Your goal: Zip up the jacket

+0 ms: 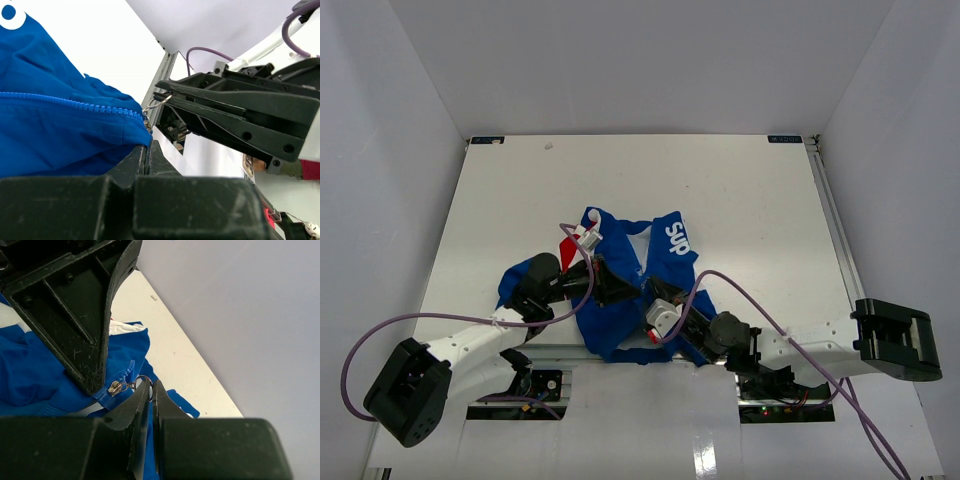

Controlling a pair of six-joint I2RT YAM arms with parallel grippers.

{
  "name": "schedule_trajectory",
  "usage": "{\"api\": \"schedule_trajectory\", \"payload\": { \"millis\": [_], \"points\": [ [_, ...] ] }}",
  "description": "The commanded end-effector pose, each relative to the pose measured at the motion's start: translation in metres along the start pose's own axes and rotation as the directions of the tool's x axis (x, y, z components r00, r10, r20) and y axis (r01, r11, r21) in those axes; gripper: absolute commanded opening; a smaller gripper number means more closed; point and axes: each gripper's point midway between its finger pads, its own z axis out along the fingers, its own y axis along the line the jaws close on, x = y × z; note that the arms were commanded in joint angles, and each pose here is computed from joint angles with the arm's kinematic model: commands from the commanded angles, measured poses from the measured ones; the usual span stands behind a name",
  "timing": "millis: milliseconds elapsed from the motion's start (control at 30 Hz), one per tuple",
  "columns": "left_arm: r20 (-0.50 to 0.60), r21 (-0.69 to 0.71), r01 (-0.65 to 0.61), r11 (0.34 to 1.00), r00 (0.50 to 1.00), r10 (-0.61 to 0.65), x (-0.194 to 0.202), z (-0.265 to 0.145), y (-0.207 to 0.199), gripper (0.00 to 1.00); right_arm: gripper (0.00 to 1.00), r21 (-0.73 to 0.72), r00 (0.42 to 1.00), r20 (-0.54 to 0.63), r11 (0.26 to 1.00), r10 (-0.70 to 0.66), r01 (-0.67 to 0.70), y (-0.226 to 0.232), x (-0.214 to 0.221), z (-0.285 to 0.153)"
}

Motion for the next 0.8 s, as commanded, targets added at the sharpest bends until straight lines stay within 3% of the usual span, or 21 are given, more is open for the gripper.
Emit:
{"api": "schedule_trajectory", "payload": {
  "millis": [0,133,767],
  "points": [
    [-0.088,0.086,0.032,0.996,0.996,-0.025,0.021,-0.006,-0.013,0.00,0.08,0.014,0.996,0.029,0.996,0.086,-0.086,-0.018,-0.012,0.011],
    [-0.106,0.123,0.044,0.991,0.994,-0.031,0.024,-0.007,-0.019,0.00,0.08,-0.050,0.995,0.036,0.995,0.088,-0.086,-0.009,-0.007,0.014],
    [-0.177,0.107,0.125,0.986,0.979,-0.105,0.039,-0.007,-0.013,0.00,0.08,-0.065,0.992,0.075,0.993,0.102,-0.097,-0.045,0.010,0.067]
  ]
}}
